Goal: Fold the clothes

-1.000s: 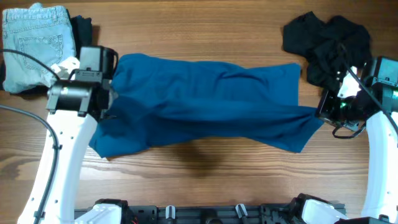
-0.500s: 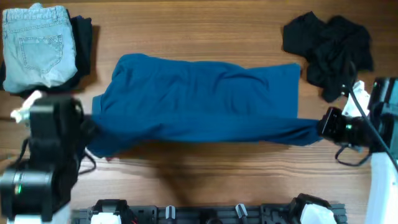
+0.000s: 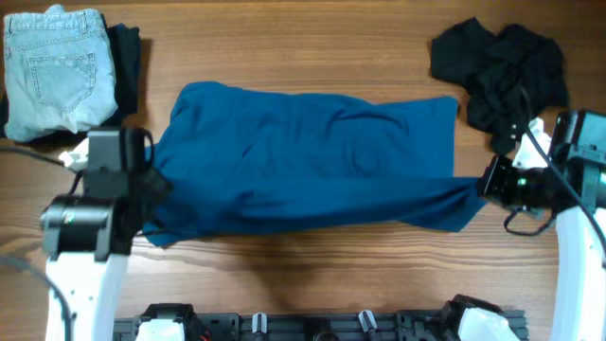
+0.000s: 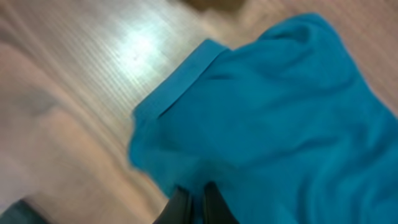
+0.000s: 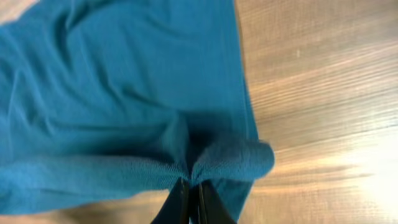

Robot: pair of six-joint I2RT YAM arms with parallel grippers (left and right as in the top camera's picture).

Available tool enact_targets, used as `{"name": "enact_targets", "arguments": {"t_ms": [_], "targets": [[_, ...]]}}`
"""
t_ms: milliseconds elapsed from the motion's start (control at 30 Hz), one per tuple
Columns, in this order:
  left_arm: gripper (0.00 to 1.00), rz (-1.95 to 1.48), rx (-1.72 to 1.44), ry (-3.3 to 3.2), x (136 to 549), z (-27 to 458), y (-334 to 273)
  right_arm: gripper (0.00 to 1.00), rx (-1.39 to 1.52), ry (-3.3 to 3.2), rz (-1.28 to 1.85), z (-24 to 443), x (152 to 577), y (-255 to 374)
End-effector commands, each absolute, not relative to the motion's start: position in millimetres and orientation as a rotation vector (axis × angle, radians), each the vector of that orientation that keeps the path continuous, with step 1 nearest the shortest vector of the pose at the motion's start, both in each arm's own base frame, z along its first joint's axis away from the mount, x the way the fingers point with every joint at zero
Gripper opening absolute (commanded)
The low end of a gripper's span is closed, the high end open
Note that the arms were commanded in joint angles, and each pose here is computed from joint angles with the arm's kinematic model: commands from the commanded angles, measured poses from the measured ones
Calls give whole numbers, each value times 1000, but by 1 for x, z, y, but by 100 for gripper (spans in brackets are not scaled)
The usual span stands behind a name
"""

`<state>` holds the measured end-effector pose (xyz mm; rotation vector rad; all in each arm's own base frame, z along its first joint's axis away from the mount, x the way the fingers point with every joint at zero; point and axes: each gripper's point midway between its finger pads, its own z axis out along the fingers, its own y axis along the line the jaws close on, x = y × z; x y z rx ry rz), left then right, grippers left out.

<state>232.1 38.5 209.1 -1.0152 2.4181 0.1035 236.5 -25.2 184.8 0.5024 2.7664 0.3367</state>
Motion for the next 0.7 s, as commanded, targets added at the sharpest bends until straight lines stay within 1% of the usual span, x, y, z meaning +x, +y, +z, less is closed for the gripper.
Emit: {"name": "enact_targets", "arguments": {"t_ms": [0, 167, 333, 533, 667], "targets": [[4, 153, -1040, 2404, 263, 181, 45, 4, 506, 2778, 319, 171, 255, -35], [4, 190, -1018, 2460, 295, 150, 44, 4, 516, 2834, 333, 144, 265, -39], [4, 251, -1031, 2543, 302, 120, 44, 4, 567, 2864, 362, 109, 264, -36], [4, 284, -1043, 2527, 305, 118, 50, 4, 631, 2832, 396, 98, 280, -38], [4, 290, -1047, 2532, 303, 117, 51, 4, 643, 2858, 403, 89, 281, -38]]}}
